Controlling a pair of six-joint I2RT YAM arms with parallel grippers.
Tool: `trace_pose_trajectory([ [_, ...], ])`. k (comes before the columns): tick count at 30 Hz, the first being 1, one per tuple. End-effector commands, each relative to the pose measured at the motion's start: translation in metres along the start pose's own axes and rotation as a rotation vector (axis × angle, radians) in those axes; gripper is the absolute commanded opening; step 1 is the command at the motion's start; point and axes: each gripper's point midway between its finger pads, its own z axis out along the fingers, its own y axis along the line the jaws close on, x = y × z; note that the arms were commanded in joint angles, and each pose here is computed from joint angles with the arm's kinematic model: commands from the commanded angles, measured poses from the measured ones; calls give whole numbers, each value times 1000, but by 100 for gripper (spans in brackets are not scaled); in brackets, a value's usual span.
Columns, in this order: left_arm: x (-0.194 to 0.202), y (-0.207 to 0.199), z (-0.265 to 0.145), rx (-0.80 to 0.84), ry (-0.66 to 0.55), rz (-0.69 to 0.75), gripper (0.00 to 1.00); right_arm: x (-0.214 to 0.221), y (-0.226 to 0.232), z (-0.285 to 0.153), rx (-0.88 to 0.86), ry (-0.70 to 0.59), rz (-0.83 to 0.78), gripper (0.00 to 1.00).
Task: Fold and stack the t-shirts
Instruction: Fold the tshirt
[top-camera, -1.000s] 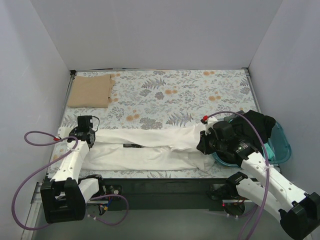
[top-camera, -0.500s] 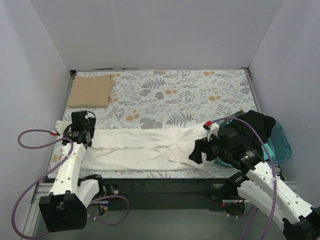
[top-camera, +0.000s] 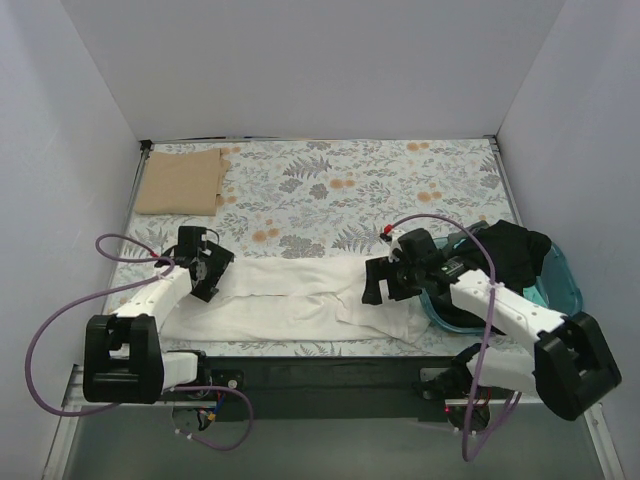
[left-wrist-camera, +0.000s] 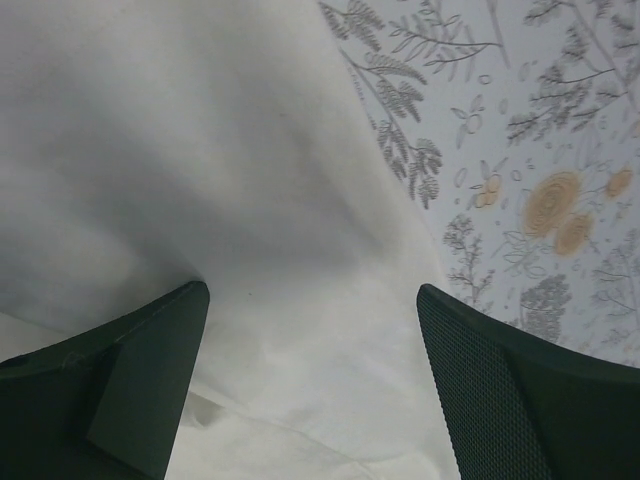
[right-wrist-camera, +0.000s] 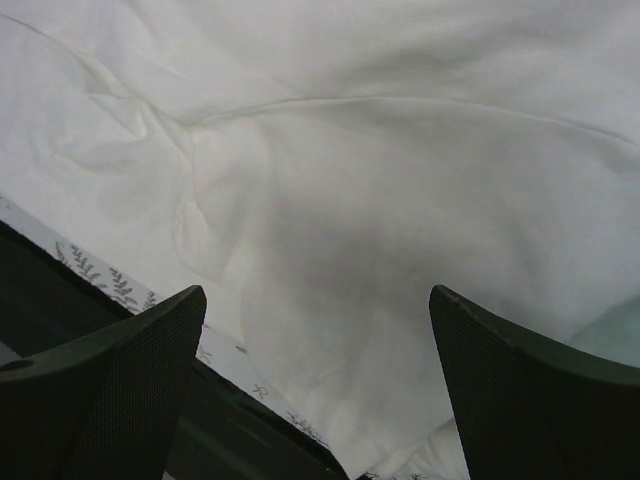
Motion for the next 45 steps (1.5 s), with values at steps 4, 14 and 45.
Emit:
trace_pose_trajectory([
  [4,9,32,8,-71,-3,49,86,-20,-24,24,148,8,53,98],
  [14,33,44,1,-47,43,53,86,-56,-52,88,272,93,63,98],
  [45,299,-32,-71,114,331,617,90,-354,-57,247,12,-372,-129,98],
])
